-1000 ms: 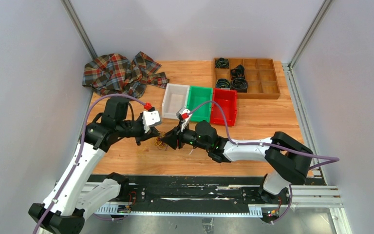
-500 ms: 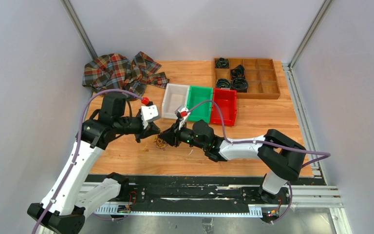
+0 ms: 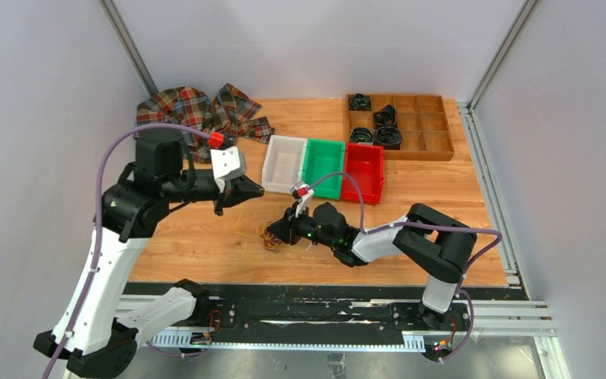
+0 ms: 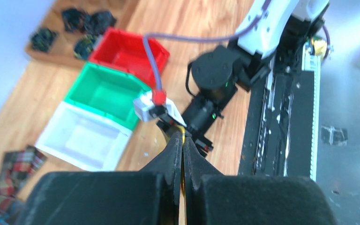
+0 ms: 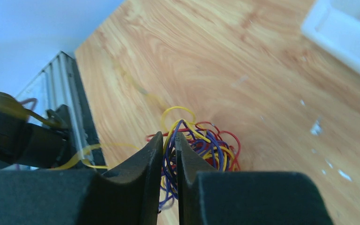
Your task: Untangle the cables
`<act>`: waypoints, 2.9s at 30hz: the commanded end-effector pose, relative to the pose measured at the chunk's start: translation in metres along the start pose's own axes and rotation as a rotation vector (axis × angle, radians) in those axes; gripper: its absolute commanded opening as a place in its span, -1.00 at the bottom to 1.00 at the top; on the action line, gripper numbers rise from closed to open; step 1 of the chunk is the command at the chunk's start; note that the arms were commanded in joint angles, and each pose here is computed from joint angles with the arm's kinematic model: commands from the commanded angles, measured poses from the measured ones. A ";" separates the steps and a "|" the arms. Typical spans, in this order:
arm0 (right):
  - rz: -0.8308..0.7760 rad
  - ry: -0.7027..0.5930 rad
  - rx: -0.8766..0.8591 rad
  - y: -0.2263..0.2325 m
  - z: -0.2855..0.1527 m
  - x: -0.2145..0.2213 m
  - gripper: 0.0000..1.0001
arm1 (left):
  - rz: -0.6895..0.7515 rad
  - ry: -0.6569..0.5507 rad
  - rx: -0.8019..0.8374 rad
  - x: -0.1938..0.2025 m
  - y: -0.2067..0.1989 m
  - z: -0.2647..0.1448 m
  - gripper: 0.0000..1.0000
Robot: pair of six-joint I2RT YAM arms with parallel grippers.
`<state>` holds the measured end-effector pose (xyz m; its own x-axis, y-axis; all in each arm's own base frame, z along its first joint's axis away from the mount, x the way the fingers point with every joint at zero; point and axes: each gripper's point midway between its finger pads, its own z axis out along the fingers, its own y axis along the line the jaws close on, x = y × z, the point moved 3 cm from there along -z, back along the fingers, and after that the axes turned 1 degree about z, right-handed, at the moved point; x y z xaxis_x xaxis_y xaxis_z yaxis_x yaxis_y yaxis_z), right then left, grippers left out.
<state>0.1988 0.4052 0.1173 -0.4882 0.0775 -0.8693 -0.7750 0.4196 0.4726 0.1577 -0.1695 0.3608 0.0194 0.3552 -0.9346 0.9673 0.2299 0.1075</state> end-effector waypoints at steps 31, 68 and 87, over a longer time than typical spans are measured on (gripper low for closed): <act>-0.374 -0.300 0.059 0.066 -0.134 -0.182 0.50 | 0.226 -0.111 -0.184 -0.069 0.009 -0.041 -0.99; -0.482 -0.222 -0.462 0.195 -0.062 -0.168 0.63 | 0.170 -0.099 -0.157 -0.057 0.005 -0.035 -0.99; -0.524 -0.439 -0.065 0.189 -0.015 -0.181 0.59 | 0.124 -0.179 -0.276 -0.078 0.017 -0.044 -0.99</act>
<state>0.1288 0.4533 0.3419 0.0785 0.1840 -0.9798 -0.9378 0.3469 -0.0100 0.1599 -0.1546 0.4269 0.1664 0.3003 -0.9392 0.8844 0.3758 0.2769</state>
